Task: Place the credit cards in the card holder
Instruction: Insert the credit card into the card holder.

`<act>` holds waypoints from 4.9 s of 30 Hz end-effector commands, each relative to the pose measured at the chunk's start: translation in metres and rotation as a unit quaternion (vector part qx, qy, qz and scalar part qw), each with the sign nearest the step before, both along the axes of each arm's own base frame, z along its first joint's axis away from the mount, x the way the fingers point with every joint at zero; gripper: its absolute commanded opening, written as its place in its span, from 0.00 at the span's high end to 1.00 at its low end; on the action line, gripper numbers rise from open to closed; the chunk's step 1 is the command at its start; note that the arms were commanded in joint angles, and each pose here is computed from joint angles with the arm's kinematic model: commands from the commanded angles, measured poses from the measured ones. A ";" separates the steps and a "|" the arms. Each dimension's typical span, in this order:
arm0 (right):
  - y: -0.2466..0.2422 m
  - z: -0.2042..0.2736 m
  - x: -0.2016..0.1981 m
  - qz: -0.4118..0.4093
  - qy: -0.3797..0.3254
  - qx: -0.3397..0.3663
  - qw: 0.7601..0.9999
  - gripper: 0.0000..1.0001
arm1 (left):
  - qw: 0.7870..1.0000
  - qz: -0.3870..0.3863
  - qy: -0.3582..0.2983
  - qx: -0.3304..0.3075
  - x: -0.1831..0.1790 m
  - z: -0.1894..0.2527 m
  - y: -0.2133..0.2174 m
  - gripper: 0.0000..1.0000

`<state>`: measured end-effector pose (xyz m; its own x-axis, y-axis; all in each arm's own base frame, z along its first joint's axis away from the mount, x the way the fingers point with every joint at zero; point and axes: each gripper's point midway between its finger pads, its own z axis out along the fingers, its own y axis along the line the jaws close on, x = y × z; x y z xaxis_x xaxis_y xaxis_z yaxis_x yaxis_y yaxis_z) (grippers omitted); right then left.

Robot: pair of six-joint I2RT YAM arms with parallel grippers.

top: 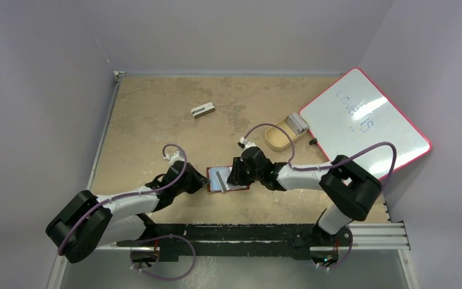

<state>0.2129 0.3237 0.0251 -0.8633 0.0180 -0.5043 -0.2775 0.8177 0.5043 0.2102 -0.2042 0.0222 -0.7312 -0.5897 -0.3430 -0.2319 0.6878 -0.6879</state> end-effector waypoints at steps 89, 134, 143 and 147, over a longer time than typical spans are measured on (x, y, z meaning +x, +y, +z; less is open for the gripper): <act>-0.010 0.007 0.011 -0.039 0.014 0.104 0.994 0.76 | 0.999 0.020 -0.007 -0.047 0.002 0.000 -0.009 1.00; 0.012 0.018 0.007 0.021 -0.004 0.064 0.998 0.69 | 0.999 0.001 -0.026 -0.037 0.003 0.016 -0.015 1.00; -0.003 0.025 0.025 0.008 -0.033 0.038 0.999 0.79 | 0.999 -0.001 -0.033 -0.036 0.004 0.024 -0.014 1.00; 0.001 0.013 0.027 0.018 -0.030 0.030 0.999 0.85 | 0.998 -0.003 -0.038 -0.040 0.006 0.028 -0.017 1.00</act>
